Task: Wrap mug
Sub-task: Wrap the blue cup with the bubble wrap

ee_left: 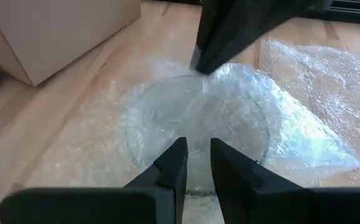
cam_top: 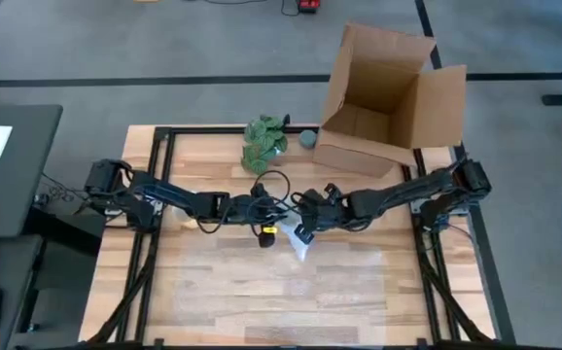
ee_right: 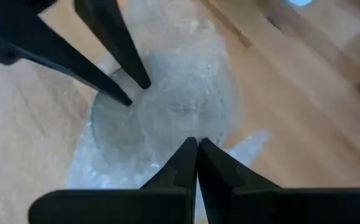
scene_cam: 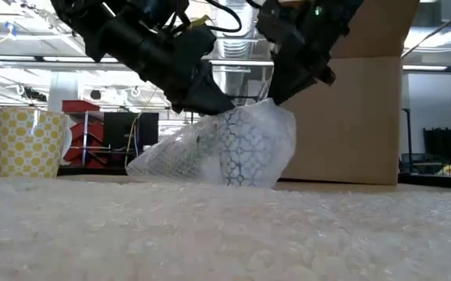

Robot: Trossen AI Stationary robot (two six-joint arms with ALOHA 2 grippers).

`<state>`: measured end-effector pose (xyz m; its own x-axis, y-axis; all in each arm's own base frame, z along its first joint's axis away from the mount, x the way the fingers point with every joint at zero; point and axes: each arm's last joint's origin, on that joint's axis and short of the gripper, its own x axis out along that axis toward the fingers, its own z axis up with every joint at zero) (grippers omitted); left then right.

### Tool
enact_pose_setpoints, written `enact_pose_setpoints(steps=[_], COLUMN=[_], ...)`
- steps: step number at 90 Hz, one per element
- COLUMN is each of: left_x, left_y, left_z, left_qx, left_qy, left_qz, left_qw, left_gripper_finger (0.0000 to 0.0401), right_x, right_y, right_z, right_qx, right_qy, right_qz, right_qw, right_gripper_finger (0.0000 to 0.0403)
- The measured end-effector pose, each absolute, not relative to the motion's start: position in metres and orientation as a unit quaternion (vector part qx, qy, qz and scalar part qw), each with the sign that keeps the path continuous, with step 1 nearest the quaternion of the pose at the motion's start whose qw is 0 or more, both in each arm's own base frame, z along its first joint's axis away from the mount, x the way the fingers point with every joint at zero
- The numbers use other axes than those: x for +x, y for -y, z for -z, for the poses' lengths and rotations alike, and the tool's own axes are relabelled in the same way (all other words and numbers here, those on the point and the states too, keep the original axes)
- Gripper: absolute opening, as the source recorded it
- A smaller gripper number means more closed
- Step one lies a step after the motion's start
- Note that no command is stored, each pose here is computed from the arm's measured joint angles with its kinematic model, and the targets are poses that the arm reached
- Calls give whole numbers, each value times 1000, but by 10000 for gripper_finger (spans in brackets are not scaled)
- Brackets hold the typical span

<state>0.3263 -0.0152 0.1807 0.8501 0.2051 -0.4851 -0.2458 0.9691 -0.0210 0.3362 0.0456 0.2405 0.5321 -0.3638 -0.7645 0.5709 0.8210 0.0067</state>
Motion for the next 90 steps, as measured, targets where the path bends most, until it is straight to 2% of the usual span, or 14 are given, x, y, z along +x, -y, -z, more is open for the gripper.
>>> enact_pose_setpoints(steps=[13, 29, 48, 66, 90], left_x=[326, 326, 326, 327, 324], left_y=[15, 15, 15, 15, 15], left_z=[-181, -180, -180, -181, -190], left_qx=[-41, -41, -41, -37, -37], left_qy=[-248, -248, -249, -243, -229], left_qz=[-118, -118, -119, -117, -115], left_qw=[961, 961, 960, 962, 966], left_gripper_finger=[52, 51, 51, 51, 51], right_x=[343, 349, 348, 350, 350], right_y=[-49, -47, -20, -9, -7], right_z=[-262, -265, -242, -224, -211], right_qx=[104, 99, 115, 154, 155], right_qy=[-394, -407, -417, -390, -401], right_qz=[243, 136, 156, 99, 99], right_qw=[881, 898, 888, 902, 898], right_gripper_finger=[0, 0, 0, 0, 0])
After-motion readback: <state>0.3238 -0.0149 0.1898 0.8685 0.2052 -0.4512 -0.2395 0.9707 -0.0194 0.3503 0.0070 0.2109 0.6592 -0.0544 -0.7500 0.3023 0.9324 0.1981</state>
